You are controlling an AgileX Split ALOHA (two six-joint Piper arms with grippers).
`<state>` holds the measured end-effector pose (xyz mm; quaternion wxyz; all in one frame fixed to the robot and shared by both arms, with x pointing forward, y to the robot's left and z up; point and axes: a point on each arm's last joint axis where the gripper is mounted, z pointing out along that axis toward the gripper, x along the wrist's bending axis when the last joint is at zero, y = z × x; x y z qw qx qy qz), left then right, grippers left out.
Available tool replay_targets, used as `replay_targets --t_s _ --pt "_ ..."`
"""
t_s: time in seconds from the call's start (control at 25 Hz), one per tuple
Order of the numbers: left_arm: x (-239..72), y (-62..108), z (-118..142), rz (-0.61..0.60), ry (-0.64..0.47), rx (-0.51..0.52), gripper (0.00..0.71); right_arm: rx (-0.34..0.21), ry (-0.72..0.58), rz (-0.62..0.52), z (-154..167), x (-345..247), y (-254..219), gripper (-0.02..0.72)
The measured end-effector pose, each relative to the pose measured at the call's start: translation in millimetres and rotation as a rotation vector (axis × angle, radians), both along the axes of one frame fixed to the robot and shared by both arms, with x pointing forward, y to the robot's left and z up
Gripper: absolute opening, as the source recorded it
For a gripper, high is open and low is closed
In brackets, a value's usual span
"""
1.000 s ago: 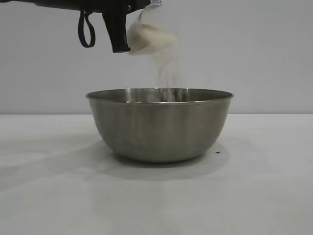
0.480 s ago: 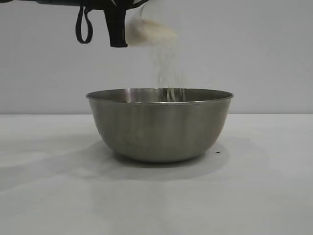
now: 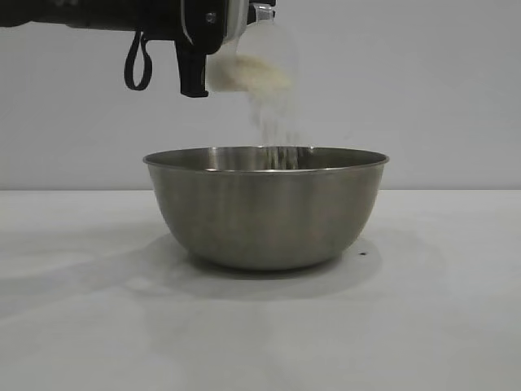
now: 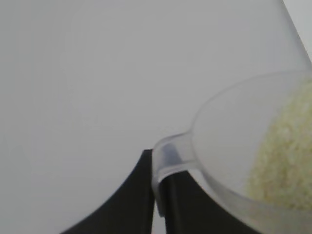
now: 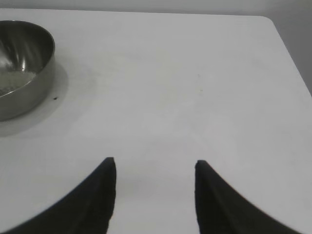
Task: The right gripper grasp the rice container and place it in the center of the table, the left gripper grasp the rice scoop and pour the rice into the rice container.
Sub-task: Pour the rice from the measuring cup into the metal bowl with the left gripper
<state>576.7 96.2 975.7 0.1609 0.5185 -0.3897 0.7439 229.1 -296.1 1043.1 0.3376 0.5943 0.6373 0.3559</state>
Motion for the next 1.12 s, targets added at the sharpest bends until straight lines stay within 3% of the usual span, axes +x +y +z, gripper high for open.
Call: replay_targets --t_s 0.52,1.12 --pt "-2.7 -2.8 -0.5 -0.016 -0.132 0.121 0.0 0.0 0.0 0.0 0.0 0.0 0.0 0.321" --pt "-2.3 -5.8 3.4 -0.034 -0.203 0.16 0.0 0.0 0.0 0.0 0.0 0.0 0.0 0.321"
